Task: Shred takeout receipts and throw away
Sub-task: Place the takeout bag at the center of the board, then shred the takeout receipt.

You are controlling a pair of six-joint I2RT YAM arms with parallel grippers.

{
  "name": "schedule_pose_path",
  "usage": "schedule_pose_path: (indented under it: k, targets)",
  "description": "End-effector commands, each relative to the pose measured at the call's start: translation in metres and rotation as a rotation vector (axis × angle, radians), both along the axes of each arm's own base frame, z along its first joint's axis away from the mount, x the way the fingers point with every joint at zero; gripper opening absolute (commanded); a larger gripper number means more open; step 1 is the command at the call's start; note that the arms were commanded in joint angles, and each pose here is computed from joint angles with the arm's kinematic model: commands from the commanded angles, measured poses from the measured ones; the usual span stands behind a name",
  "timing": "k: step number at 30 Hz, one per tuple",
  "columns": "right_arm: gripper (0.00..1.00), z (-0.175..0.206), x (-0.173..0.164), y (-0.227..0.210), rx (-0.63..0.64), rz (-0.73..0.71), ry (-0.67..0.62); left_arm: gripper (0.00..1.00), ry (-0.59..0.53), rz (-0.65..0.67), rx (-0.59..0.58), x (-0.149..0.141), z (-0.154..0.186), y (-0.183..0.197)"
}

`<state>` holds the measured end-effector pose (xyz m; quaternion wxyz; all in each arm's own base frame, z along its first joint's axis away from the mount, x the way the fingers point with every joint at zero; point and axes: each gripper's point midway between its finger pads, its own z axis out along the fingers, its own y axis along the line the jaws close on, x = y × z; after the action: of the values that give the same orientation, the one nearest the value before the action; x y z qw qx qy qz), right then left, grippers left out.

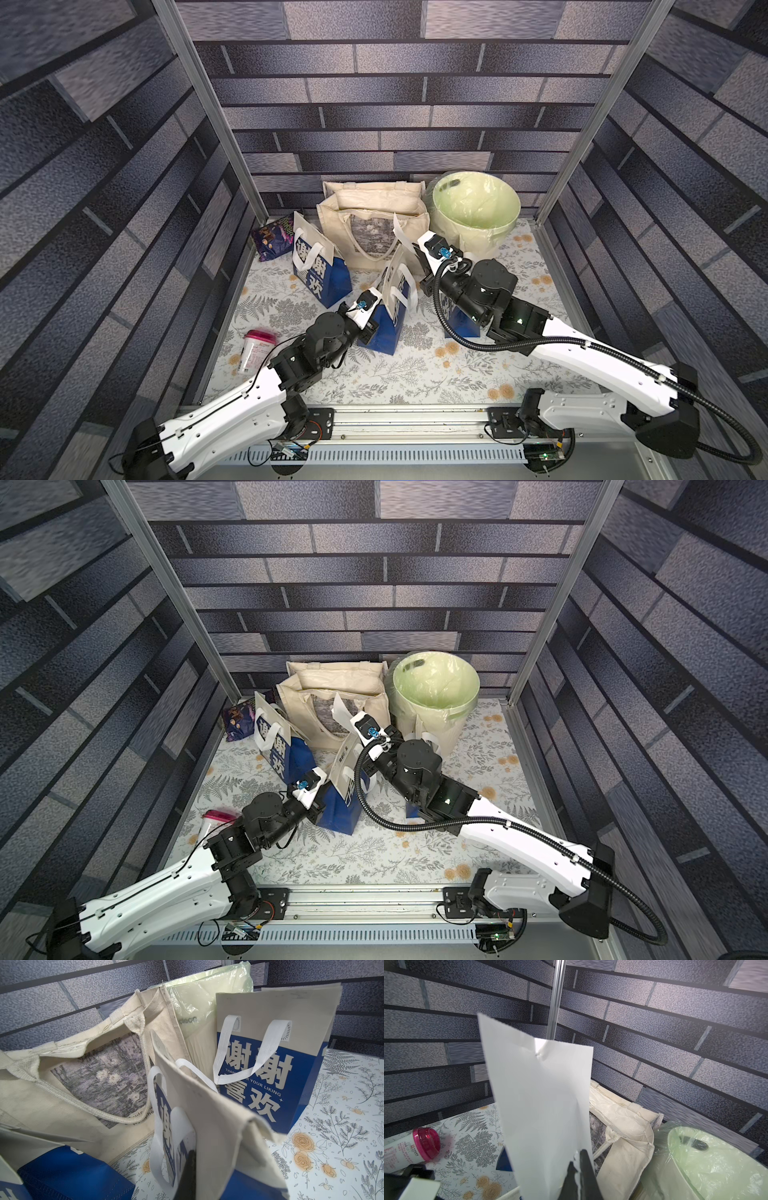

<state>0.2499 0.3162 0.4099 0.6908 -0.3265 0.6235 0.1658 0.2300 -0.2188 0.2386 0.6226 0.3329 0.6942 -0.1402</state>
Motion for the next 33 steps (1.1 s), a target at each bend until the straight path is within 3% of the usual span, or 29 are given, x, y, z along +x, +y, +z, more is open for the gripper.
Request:
schedule_pose_path:
  k: [1,7,14,18,22,26,30,33]
  targets:
    - [0.00,-0.005,0.000,-0.007,0.010,-0.010,0.041,0.45,0.035,0.003,0.075,-0.002,-0.028,0.005]
    - [0.00,-0.028,-0.008,-0.009,-0.074,0.027,0.113,0.79,0.006,-0.044,0.084,-0.011,-0.026,0.006]
    - [0.00,-0.032,-0.010,-0.015,-0.120,0.020,0.120,0.89,0.007,-0.155,0.081,-0.033,-0.016,0.006]
    - [0.00,-0.033,-0.016,-0.017,-0.221,0.051,0.119,0.91,-0.008,-0.236,0.112,-0.052,-0.001,0.009]
    - [0.00,-0.037,-0.032,-0.016,-0.341,0.143,0.170,0.92,-0.057,-0.227,0.061,-0.056,0.060,0.020]
    - [0.00,-0.027,-0.050,-0.019,-0.349,0.227,0.219,0.92,-0.077,-0.256,-0.047,-0.052,0.131,0.021]
    - [0.00,-0.022,-0.065,-0.021,-0.348,0.290,0.273,0.93,-0.088,-0.377,-0.141,-0.050,0.188,0.011]
    - [0.00,-0.022,-0.073,-0.021,-0.352,0.326,0.315,0.95,-0.104,-0.499,-0.150,-0.056,0.212,-0.002]
